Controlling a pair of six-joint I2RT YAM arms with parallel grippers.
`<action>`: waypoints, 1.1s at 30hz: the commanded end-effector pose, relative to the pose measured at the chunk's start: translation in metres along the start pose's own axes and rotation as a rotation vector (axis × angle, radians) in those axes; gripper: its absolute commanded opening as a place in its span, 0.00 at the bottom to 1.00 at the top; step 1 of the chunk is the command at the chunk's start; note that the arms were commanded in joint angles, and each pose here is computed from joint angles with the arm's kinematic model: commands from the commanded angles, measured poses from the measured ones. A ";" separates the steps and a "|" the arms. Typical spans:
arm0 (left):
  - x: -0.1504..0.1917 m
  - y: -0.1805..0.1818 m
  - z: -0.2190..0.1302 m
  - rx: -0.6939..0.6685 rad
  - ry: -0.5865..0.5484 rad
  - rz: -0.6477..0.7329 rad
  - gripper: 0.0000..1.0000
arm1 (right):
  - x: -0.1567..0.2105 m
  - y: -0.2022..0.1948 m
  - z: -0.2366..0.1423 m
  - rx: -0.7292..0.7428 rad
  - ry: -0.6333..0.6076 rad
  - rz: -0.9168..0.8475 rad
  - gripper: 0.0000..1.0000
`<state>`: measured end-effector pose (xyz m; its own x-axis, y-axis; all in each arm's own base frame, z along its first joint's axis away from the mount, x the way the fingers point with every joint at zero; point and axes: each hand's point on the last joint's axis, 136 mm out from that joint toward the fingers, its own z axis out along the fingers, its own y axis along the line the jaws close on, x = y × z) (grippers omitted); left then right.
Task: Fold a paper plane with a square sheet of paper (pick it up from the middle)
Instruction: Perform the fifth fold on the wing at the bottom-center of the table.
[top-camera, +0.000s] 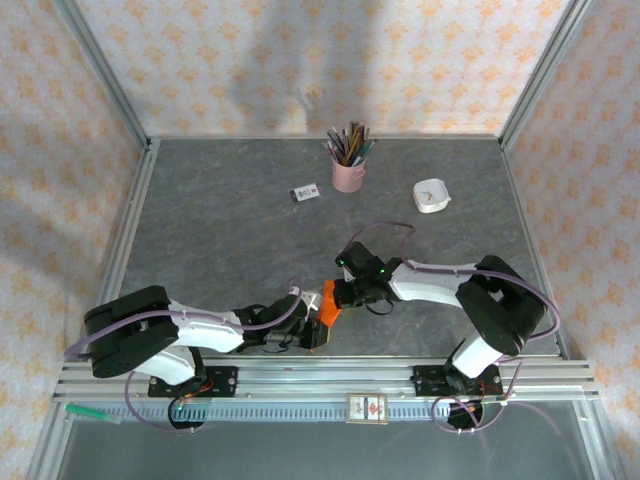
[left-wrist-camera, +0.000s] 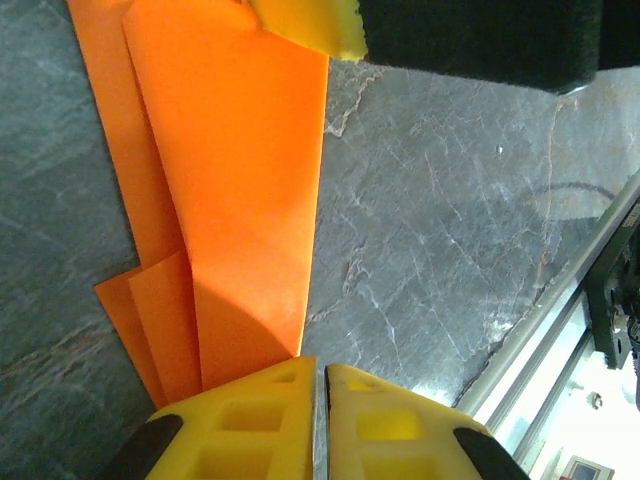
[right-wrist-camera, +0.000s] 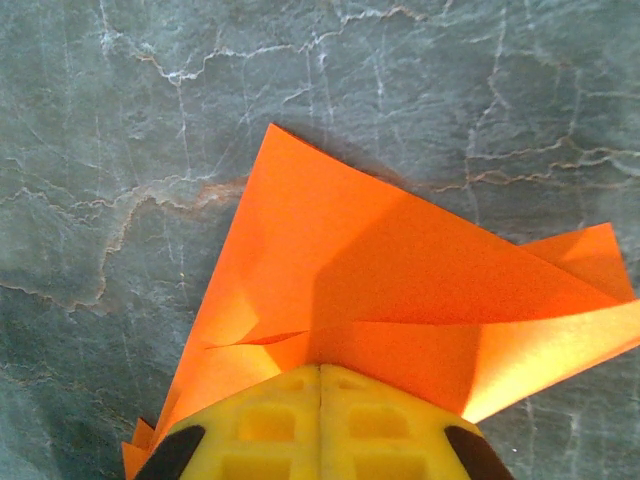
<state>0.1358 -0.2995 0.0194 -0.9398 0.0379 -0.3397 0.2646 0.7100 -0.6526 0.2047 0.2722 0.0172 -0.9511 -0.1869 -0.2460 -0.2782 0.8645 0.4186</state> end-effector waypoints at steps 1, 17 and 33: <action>0.004 0.004 -0.001 -0.007 0.016 -0.009 0.14 | 0.019 -0.042 0.011 0.169 0.041 0.018 0.00; 0.017 0.005 -0.009 0.011 0.046 -0.024 0.14 | 0.018 -0.042 0.012 0.170 0.039 0.015 0.00; 0.006 -0.012 -0.022 0.037 0.015 0.015 0.15 | 0.018 -0.042 0.010 0.173 0.038 0.018 0.00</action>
<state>0.1270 -0.2893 0.0322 -0.9413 0.0336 -0.3360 0.2646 0.6914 -0.6723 0.2048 0.2721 0.0172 -0.9512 -0.1865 -0.2460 -0.2777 0.8648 0.4184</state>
